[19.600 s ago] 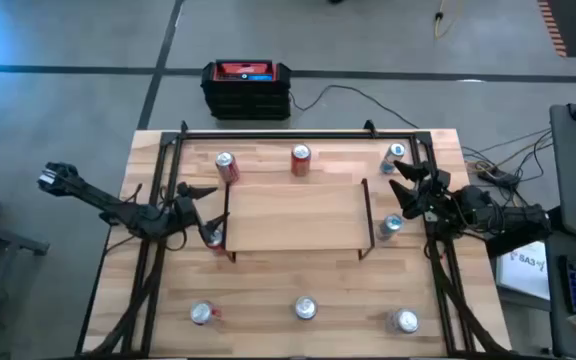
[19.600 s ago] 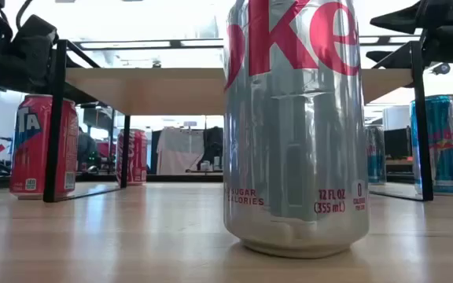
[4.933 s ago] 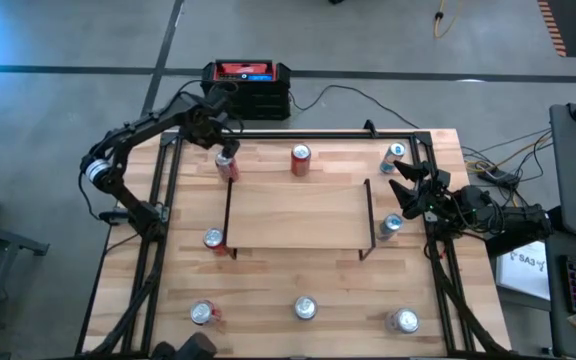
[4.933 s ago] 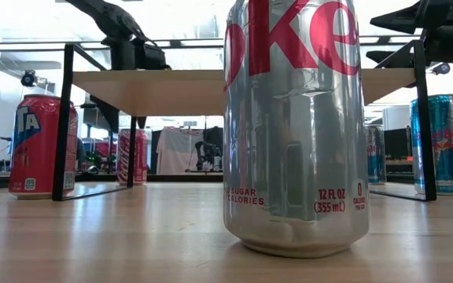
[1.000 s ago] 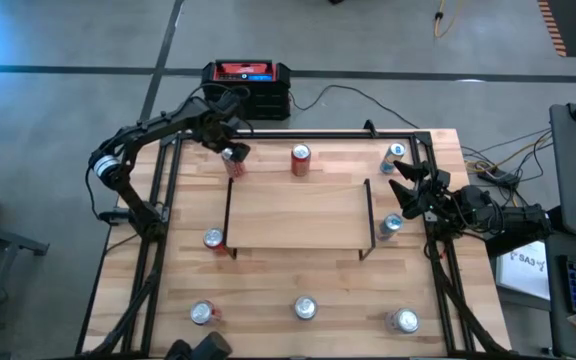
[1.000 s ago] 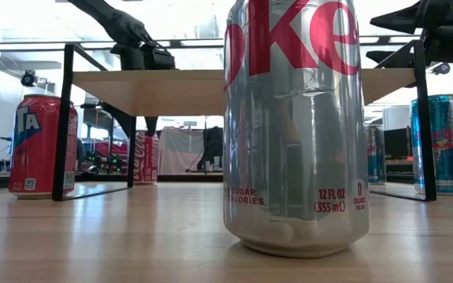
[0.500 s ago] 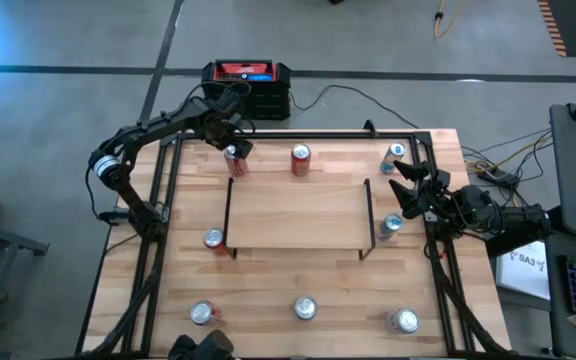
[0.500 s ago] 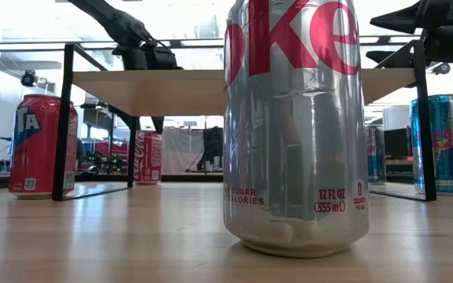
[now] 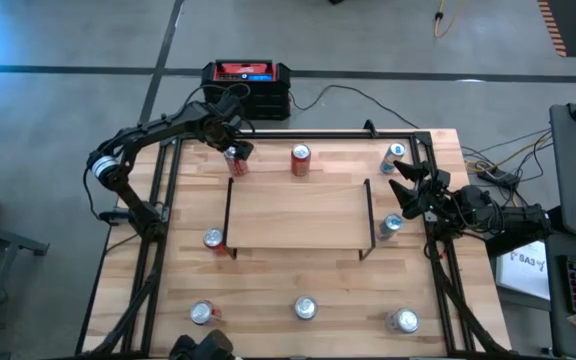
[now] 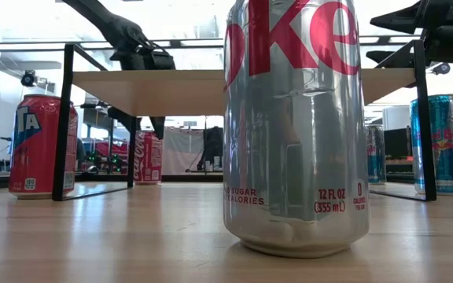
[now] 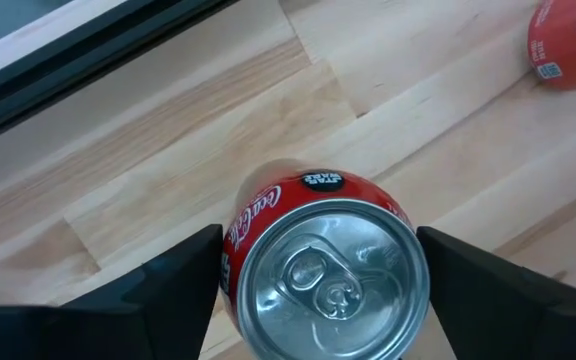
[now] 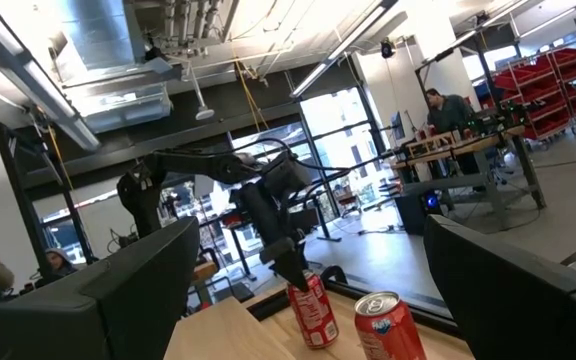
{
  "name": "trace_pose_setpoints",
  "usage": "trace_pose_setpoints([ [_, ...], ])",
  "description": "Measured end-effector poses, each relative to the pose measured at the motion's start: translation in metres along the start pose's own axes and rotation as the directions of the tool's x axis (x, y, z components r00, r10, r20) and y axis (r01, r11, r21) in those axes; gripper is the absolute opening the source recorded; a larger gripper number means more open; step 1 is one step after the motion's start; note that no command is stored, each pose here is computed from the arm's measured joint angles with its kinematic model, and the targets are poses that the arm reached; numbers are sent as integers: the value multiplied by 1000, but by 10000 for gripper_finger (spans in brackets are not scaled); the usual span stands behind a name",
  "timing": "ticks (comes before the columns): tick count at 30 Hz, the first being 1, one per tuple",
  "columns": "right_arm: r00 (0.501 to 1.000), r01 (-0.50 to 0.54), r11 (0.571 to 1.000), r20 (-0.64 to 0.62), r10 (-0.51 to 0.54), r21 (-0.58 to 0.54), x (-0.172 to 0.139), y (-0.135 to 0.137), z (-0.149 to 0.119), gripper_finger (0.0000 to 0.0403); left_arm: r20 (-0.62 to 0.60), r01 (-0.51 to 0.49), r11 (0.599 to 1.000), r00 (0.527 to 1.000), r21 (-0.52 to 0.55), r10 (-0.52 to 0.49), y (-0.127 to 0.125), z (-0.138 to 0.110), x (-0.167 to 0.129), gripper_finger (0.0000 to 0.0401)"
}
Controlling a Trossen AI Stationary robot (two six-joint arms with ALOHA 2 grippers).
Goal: Place canned beverage on shelf
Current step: Move the top red white soda to the middle left of the table
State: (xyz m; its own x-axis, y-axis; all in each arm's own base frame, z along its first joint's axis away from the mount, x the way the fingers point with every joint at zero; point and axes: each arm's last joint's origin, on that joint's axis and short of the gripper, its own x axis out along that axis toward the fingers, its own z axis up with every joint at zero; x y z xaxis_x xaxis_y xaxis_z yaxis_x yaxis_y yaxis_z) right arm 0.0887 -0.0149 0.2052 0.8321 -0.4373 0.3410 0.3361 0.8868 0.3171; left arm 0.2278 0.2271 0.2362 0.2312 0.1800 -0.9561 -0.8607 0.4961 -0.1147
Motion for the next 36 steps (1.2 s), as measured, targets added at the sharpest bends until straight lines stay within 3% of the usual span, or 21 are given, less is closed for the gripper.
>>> trace_pose_setpoints([
  [11, 1000, 0, 1000, 0, 0, 0, 0, 0, 0, 370, -177, -75, 997, 982, -22, 70, 4, -16, -20, 281],
  [15, 1000, 0, 1000, 1, 0, 1, 0, 0, 0, 370, -156, -69, 997, 986, -41, 61, 6, -31, -40, 281],
  [20, 1000, 0, 1000, 0, 0, 0, 0, 0, 0, 370, -87, -46, 994, 996, -99, 37, 7, -68, -60, 280],
  [28, 1000, 0, 1000, 1, 0, 1, 0, 0, 0, 370, -25, 8, 973, 1000, -229, -14, 15, -147, -70, 280],
  [36, 1000, 0, 1000, 0, 0, 0, 0, 0, 0, 370, -56, 40, 947, 997, -319, -61, 16, -203, -80, 279],
])
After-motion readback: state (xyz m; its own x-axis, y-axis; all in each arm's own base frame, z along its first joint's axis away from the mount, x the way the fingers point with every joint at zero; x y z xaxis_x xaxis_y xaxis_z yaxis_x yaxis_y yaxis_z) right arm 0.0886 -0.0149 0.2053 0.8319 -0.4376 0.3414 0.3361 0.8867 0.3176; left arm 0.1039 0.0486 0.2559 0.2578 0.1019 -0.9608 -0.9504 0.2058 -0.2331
